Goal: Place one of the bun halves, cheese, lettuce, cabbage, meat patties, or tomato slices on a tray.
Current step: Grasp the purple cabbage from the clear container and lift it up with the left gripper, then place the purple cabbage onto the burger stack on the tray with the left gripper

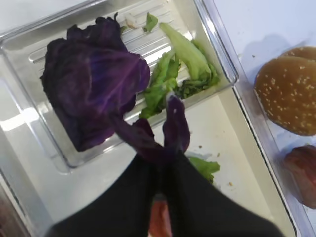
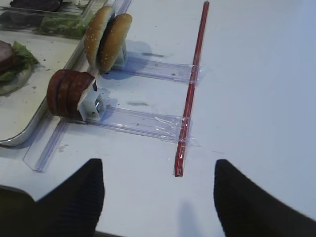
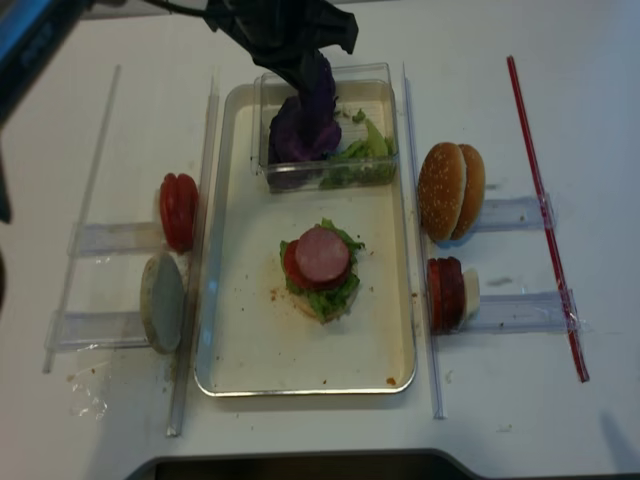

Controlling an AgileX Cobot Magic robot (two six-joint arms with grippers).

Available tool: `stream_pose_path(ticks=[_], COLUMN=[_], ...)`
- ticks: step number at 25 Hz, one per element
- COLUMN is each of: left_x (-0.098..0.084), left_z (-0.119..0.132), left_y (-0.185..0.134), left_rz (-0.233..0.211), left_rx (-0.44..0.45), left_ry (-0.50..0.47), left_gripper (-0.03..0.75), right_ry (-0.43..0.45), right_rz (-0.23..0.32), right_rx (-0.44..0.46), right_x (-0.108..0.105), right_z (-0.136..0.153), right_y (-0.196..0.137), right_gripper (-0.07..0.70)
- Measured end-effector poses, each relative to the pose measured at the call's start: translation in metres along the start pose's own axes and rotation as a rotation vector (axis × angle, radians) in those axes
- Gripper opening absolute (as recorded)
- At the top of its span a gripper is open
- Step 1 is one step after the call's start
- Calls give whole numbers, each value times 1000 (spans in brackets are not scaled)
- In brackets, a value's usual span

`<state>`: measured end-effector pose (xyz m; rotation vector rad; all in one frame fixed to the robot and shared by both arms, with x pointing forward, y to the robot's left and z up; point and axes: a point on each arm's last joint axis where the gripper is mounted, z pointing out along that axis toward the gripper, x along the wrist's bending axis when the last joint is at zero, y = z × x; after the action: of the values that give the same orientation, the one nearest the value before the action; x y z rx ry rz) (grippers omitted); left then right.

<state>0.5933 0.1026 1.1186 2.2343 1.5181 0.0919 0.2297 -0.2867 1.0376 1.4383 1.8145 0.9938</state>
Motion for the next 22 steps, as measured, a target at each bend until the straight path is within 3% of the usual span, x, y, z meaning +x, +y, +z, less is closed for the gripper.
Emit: stream_pose_path(ticks=[5, 10, 17, 22], left_x=[-6, -22, -41, -42], left_z=[-28, -47, -33, -18], left_y=[-24, -51, -75, -86], left_rz=[15, 61, 113, 125], left_rx=[-10, -8, 79, 139], left_ry=[-3, -24, -46, -33], left_gripper=[52, 52, 52, 52], right_ry=[0, 0, 0, 0], right_rz=[0, 0, 0, 0], right_rx=[0, 0, 0, -2], right_x=[0, 0, 0, 0], right_z=[0, 0, 0, 0], right_y=[0, 0, 0, 0], right_gripper=[502, 502, 502, 502])
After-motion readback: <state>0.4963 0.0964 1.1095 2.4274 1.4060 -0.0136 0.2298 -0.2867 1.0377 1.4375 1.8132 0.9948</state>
